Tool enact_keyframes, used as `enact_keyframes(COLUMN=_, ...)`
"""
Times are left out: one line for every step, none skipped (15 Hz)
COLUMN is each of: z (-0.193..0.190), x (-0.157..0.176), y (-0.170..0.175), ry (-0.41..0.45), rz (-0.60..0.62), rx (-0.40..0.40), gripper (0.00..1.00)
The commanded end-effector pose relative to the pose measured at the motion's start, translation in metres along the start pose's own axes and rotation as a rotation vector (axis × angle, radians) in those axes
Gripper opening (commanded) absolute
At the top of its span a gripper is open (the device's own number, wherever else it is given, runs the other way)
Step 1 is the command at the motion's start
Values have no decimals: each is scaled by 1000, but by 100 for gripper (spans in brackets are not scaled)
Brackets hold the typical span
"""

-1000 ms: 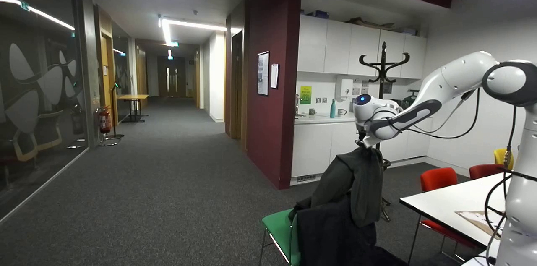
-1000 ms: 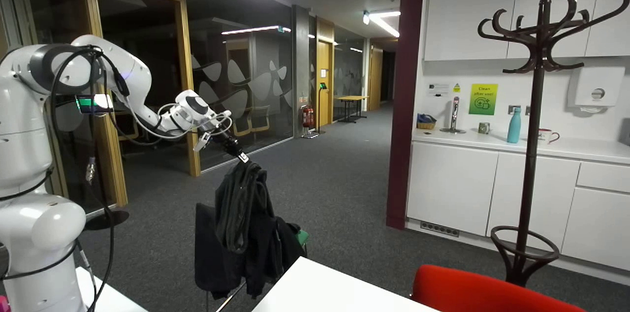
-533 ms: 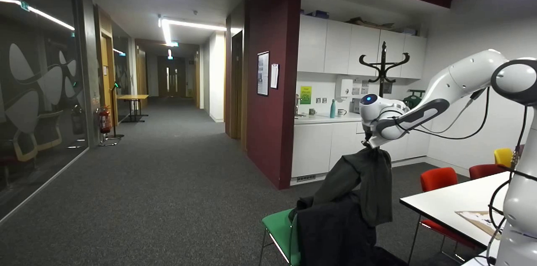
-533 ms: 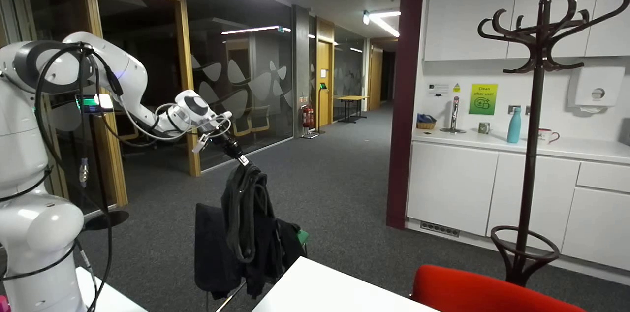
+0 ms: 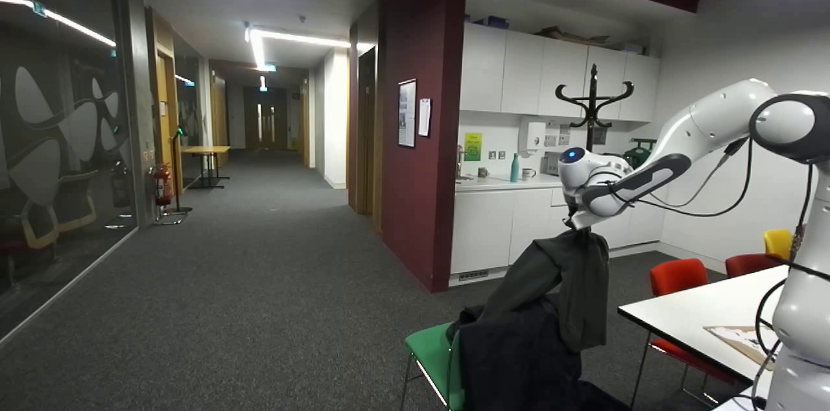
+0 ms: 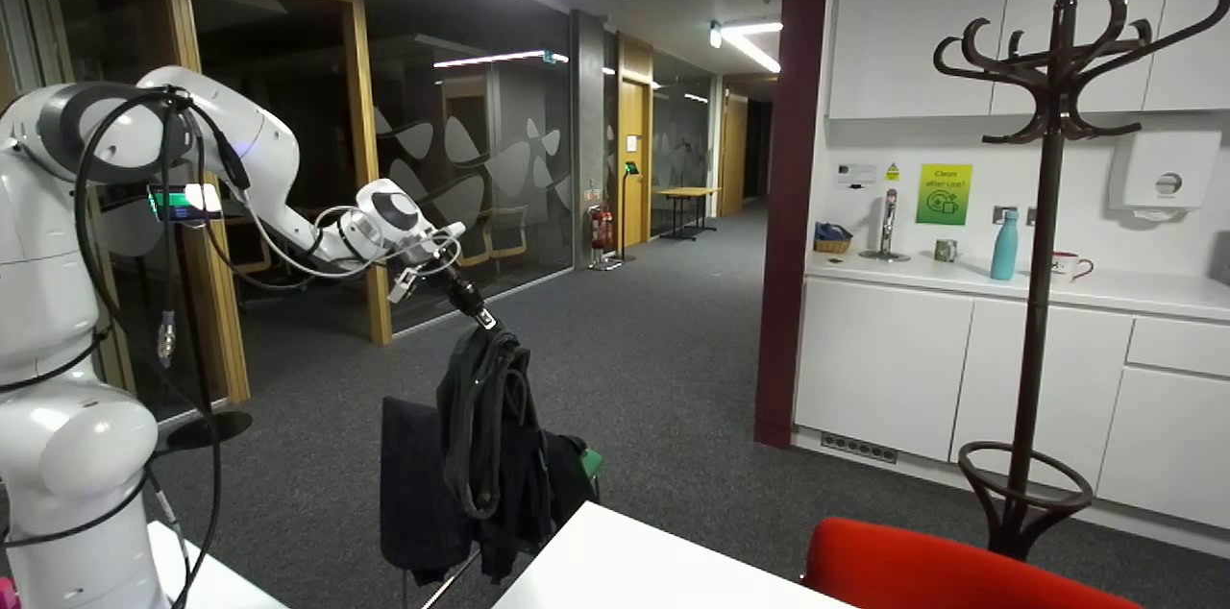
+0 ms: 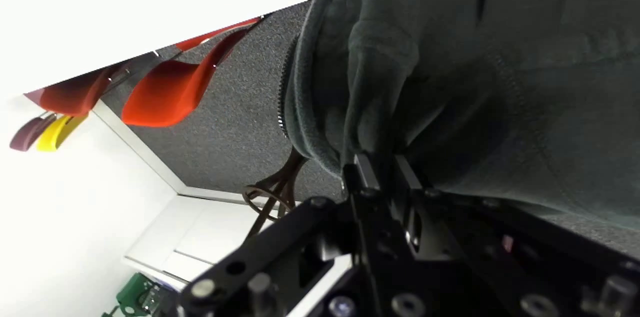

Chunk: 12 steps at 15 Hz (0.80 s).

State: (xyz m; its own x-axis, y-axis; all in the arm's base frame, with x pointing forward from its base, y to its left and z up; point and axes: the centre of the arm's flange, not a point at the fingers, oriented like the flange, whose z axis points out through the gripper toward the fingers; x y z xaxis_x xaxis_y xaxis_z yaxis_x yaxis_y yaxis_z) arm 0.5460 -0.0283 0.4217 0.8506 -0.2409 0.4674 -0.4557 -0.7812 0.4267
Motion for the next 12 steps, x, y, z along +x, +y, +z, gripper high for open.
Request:
enact_keyframes(z=29, x=43, y=62, ry=-33, rz=177, rx=-32, gripper=3)
enact_keyframes(z=39, x=48, y=78, ry=-50, rz=217, rx=-41, gripper=3)
enact_keyframes(z=51, x=52, y=95, ry=-65, rz=259, rx=-53, gripper=3)
enact_keyframes(z=61, x=56, y=112, ry=-83, rz=298, rx=-66, gripper=3)
enact_keyframes(z=72, x=58, y=127, ry=-99, rz=334, rx=-82, gripper=3)
enact_keyframes(z=82, x=60, y=144, ry=-116, rz=375, rx=-93, gripper=3)
enact_keyframes(z=89, x=61, y=158, ry=-132, rz=411, rx=-102, gripper=3)
enact_keyframes(z=96, x=62, y=172, ry=-146, rz=447, rx=-111, gripper=3)
enact_keyframes(z=102, x=62, y=183, ry=-158, rz=478, rx=-117, gripper=3)
enact_keyframes(z=107, x=63, y=192, ry=-169, rz=507, rx=-124, gripper=3)
enact_keyframes(z=112, x=63, y=200, ry=-177, rz=530, rx=-130, gripper=3)
enact_keyframes(z=115, x=63, y=206, ry=-187, rz=554, rx=-136, gripper=3)
